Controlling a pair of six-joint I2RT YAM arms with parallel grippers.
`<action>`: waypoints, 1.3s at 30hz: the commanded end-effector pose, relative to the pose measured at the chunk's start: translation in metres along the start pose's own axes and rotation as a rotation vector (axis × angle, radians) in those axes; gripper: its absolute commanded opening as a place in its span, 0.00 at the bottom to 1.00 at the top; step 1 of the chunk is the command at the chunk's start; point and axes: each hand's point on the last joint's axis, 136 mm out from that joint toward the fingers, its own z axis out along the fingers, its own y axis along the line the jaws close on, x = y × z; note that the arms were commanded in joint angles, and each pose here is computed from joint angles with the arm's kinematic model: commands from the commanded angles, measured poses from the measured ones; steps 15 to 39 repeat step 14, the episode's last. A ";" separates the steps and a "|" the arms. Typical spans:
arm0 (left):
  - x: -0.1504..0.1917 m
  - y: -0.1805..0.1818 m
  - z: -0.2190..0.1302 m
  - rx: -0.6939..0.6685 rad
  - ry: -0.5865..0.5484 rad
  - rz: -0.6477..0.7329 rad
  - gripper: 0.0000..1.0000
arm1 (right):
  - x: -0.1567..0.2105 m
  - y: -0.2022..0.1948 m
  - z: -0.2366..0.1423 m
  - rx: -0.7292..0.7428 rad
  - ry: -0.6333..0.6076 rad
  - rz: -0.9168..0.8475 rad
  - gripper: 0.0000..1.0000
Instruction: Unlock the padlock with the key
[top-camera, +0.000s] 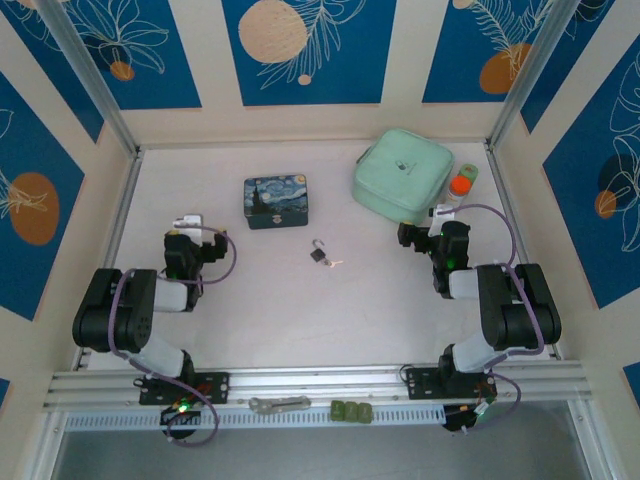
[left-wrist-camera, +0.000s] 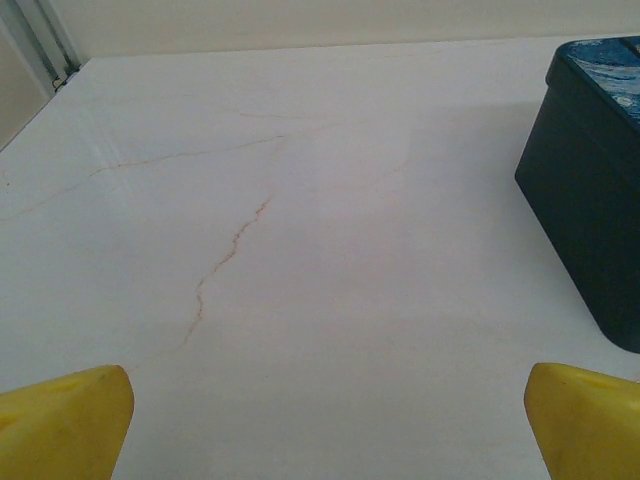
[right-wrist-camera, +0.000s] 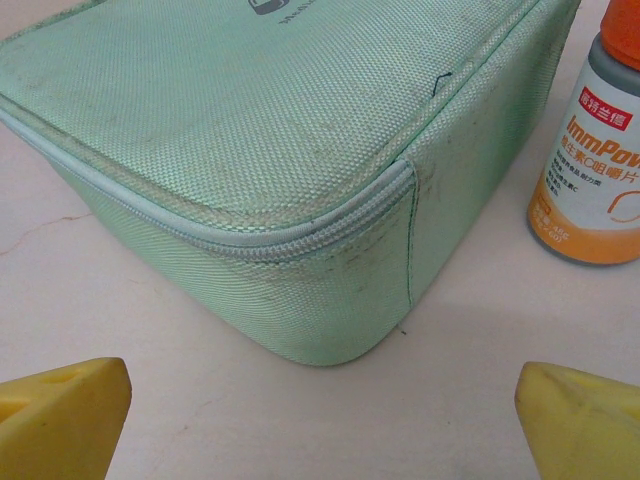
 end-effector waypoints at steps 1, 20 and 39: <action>-0.013 -0.001 0.003 -0.006 -0.041 0.015 1.00 | -0.013 0.000 0.000 0.005 -0.042 -0.011 0.99; -0.014 -0.002 0.002 -0.005 -0.045 0.016 1.00 | -0.013 0.001 0.000 0.003 -0.042 -0.015 0.99; -0.014 -0.002 0.002 -0.005 -0.045 0.016 1.00 | -0.013 0.001 0.000 0.003 -0.042 -0.015 0.99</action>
